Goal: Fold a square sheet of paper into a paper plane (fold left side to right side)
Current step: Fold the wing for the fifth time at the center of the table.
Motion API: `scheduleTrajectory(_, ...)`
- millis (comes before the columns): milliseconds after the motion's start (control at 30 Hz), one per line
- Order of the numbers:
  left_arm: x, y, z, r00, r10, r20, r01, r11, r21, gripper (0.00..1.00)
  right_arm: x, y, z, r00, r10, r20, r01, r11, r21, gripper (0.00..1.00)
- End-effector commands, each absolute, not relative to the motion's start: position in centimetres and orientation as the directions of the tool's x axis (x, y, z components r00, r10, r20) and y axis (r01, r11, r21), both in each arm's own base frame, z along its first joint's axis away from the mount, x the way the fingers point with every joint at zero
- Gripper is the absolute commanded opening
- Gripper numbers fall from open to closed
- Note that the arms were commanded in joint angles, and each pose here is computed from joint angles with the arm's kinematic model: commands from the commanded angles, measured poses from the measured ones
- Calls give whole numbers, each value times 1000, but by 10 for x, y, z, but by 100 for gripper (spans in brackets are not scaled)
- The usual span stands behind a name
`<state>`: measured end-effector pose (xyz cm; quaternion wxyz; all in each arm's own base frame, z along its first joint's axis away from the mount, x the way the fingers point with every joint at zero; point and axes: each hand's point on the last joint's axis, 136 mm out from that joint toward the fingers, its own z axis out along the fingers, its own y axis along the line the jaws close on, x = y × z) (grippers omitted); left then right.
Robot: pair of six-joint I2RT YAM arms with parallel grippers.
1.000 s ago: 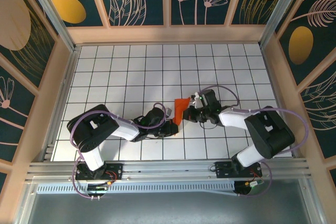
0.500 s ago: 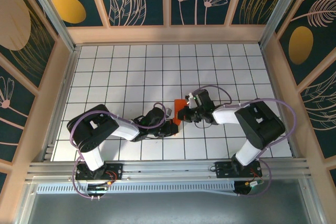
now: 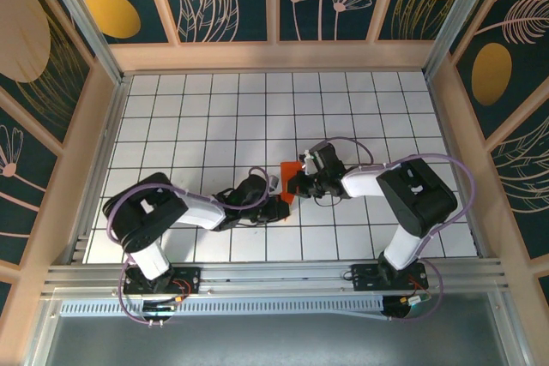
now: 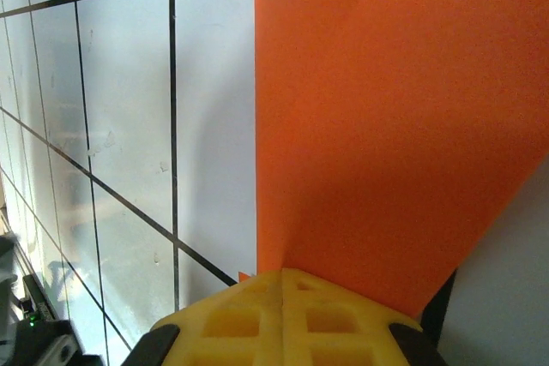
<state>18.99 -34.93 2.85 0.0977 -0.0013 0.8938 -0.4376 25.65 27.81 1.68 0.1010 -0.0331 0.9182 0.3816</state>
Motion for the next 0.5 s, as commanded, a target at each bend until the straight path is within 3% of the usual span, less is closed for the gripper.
scheduleTrajectory(0,193,-350,51,-973,-85,-215,122,600,-791,0,242,254,-21,-992,32,-119,-43,813,581,0)
scheduleTrajectory(167,191,-355,65,-975,-71,-212,134,572,-809,0,236,249,-29,-995,26,-93,-30,828,559,0)
scheduleTrajectory(467,184,-353,46,-984,-67,-163,96,573,-814,0,235,248,-31,-996,22,-87,-30,832,554,0)
